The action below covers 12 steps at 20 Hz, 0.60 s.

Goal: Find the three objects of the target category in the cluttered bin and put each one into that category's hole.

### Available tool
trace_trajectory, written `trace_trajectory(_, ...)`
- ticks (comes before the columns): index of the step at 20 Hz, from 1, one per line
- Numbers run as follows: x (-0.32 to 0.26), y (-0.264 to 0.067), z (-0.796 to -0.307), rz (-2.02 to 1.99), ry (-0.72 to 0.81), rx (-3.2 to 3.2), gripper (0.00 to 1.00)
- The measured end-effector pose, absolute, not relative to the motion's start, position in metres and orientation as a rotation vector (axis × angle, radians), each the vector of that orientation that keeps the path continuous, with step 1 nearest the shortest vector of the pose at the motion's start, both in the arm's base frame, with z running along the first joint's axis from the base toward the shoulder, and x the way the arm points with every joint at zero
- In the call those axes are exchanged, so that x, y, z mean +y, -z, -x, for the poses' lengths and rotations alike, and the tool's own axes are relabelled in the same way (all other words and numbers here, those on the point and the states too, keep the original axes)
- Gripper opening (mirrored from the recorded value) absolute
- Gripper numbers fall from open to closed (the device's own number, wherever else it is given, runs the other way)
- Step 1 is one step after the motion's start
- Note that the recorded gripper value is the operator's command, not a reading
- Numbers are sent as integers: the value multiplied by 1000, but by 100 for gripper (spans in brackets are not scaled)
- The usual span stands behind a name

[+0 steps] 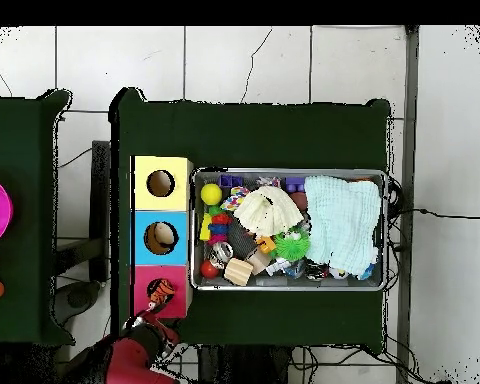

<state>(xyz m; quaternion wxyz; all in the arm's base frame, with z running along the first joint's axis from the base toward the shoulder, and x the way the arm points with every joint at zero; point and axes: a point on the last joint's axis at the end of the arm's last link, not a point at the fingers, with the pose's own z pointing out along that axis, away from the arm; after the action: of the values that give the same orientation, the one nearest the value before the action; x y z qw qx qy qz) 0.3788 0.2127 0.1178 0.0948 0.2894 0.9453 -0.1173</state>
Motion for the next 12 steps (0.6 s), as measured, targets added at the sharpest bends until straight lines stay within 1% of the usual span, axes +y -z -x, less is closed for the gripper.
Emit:
trace_trajectory(2,214,-125,-386,-881,306,2800,100)
trace_trajectory(6,214,-126,-401,-919,241,2789,100)
trace_trajectory(12,210,-114,-436,-921,136,2717,100)
